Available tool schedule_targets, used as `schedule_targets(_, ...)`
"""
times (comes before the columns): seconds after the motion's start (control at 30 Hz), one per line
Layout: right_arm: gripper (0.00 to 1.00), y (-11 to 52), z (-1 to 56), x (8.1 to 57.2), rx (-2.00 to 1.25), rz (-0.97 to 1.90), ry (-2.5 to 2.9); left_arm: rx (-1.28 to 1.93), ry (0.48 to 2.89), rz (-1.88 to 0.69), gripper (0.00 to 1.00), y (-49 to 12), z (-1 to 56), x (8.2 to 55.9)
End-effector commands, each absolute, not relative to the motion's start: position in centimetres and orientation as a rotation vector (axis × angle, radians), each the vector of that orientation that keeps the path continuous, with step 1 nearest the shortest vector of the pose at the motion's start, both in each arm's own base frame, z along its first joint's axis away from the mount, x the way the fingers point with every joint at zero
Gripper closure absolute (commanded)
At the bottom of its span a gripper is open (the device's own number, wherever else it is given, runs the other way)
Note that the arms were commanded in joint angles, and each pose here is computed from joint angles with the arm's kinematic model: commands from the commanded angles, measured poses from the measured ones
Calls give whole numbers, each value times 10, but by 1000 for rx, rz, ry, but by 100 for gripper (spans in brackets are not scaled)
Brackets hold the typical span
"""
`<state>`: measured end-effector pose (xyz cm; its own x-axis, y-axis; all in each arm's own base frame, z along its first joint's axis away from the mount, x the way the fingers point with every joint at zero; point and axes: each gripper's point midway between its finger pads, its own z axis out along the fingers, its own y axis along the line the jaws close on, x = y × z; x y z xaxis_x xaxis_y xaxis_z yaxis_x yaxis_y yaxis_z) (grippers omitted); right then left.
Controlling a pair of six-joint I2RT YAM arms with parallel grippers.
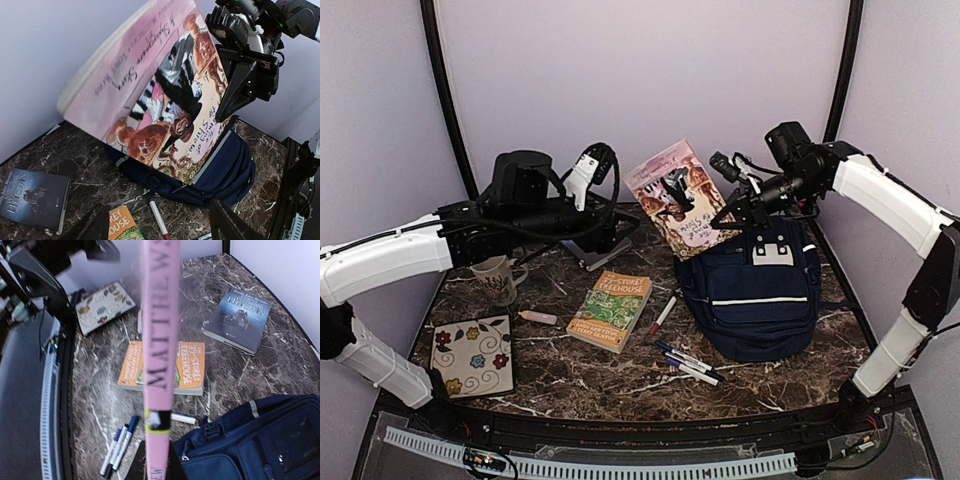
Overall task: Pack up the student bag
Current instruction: Pass from the right arm to the left
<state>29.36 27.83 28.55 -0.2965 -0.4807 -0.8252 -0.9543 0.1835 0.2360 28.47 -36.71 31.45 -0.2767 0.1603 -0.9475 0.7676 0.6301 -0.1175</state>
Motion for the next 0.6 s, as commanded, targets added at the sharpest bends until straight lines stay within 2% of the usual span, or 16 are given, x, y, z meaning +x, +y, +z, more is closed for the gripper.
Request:
schedule_targets(0.0,100,258,250,278,-1710,743,1892,1025,1729,-568,26,-344,336,256)
schedule_targets(0.2,100,270,241,257,-1959,538,1864,1132,1775,-610,23,-367,341,257)
schedule_targets(0.33,100,279,241,246,-2014,475,1832,1227,1758,-659,17,-382,338,252)
schedule_targets(0.43,100,284,242,238,-2035,460,1806,1296,1775,-684,18,-389,333,247)
schedule_targets(0.57,100,285,242,236,-2043,437,1794,1392,1809,-723,25,-395,323,239)
